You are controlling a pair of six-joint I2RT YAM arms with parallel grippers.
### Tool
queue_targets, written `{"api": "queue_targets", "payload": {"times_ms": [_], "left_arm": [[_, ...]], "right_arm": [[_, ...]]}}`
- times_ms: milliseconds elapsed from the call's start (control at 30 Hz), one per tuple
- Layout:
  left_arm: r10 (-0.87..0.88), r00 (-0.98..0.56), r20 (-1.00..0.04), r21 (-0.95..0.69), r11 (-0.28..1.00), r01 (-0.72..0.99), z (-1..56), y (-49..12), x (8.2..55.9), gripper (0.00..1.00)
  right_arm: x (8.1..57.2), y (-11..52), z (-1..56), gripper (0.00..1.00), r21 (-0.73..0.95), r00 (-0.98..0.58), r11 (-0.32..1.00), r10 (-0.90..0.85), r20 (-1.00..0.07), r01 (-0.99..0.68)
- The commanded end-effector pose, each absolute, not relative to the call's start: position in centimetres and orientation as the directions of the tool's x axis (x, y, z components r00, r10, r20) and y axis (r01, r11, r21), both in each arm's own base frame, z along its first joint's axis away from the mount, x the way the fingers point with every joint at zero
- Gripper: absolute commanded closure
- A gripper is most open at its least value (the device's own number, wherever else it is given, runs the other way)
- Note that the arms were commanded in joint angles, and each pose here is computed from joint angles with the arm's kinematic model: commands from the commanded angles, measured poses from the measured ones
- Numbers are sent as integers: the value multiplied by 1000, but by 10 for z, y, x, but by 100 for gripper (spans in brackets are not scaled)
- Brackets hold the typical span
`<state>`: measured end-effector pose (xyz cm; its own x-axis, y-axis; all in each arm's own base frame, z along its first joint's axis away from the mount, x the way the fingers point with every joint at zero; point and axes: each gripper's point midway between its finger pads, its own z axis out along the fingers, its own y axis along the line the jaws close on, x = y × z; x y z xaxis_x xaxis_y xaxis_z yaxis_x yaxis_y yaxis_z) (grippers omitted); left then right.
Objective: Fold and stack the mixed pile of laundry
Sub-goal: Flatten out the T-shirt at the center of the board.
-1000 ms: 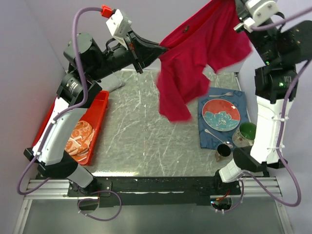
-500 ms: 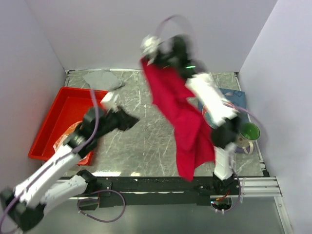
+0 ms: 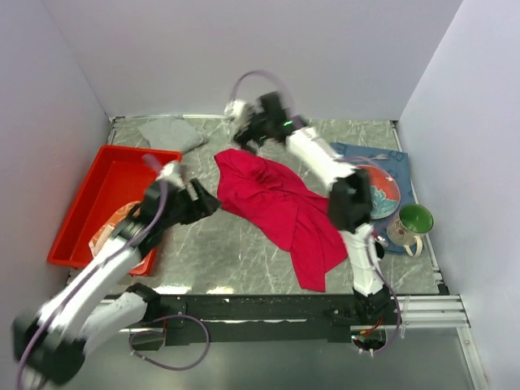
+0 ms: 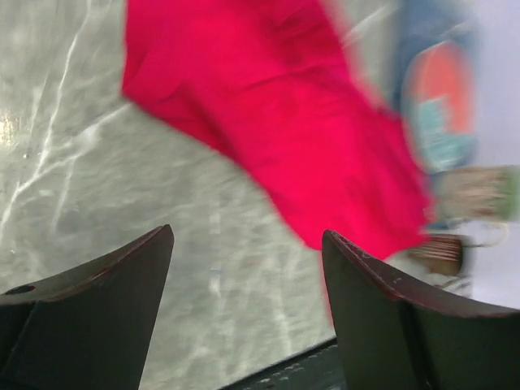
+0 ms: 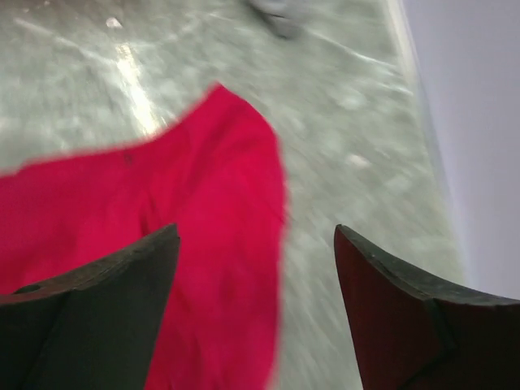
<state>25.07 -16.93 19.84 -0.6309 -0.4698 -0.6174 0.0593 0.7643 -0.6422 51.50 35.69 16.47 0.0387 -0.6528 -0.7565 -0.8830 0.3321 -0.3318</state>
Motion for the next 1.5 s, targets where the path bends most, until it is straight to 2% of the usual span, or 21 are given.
{"api": "queue_targets", "payload": {"times_ms": [0, 133, 267, 333, 467, 567, 600, 633, 667, 733, 767, 833, 867, 900, 1000, 1033, 1100, 1233, 1333, 1400, 1467], "left_arm": [[-348, -739, -577, -613, 783, 109, 175, -193, 284, 21], [-275, -804, -527, -541, 838, 69, 132, -200, 327, 23], [-271, -858, -436, -512, 859, -11, 93, -206, 363, 40], [-264, -879, -397, -476, 878, -49, 75, -208, 376, 42], [-245, -899, -364, -399, 913, -87, 45, -199, 381, 43], [-222, -912, -344, -378, 922, -82, 32, -196, 373, 45], [-216, -918, -333, -370, 925, -84, 27, -194, 368, 46], [-211, -922, -325, -371, 925, -81, 24, -194, 366, 50], [-205, -926, -317, -372, 925, -77, 21, -194, 363, 59], [-192, -934, -302, -374, 925, -69, 18, -193, 357, 70], [-188, -935, -301, -376, 924, -65, 19, -194, 356, 81], [-188, -930, -317, -374, 926, -59, 27, -189, 354, 90], [-191, -926, -325, -369, 927, -62, 30, -185, 354, 98], [-196, -920, -339, -369, 927, -61, 39, -181, 352, 99], [-226, -898, -376, -388, 919, -69, 61, -166, 352, 99], [-237, -894, -380, -389, 918, -78, 66, -159, 352, 99], [-235, -888, -396, -399, 915, -64, 78, -152, 349, 99], [-253, -887, -385, -405, 910, -83, 86, -130, 340, 98], [-265, -877, -401, -413, 907, -86, 95, -116, 339, 94], [-263, -866, -425, -407, 910, -76, 106, -108, 340, 84], [-267, -852, -449, -398, 914, -77, 117, -98, 343, 68]], "right_arm": [[454, 297, 243, 14, -231, 62, 230, -568, -821, -945], [396, 267, 225, 14, -62, -39, 150, -589, -807, -987], [341, 254, 200, 19, 85, -124, 92, -610, -783, -992], [320, 246, 183, 21, 138, -167, 95, -629, -759, -986], [295, 229, 155, 25, 209, -238, 126, -676, -697, -970], [285, 216, 125, 24, 224, -261, 151, -724, -638, -963], [281, 209, 108, 24, 225, -275, 173, -763, -585, -959], [279, 206, 99, 24, 228, -277, 176, -781, -560, -958], [280, 206, 87, 24, 228, -274, 175, -798, -537, -958], [280, 205, 68, 24, 213, -280, 197, -822, -496, -957], [283, 207, 59, 24, 210, -277, 197, -829, -486, -958], [286, 212, 50, 24, 194, -274, 206, -845, -460, -959], [286, 214, 43, 25, 205, -276, 203, -851, -447, -958], [286, 219, 43, 27, 205, -269, 195, -854, -446, -959], [274, 232, 39, 41, 237, -242, 148, -867, -436, -960], [268, 236, 37, 52, 247, -227, 127, -874, -430, -961], [259, 241, 35, 64, 291, -227, 106, -878, -421, -951], [238, 253, 43, 100, 348, -180, 17, -879, -442, -937], [212, 269, 74, 100, 372, -94, -133, -841, -532, -919], [195, 290, 109, 100, 347, -23, -256, -775, -631, -902], [177, 306, 139, 100, 318, 64, -385, -717, -694, -867]]}}
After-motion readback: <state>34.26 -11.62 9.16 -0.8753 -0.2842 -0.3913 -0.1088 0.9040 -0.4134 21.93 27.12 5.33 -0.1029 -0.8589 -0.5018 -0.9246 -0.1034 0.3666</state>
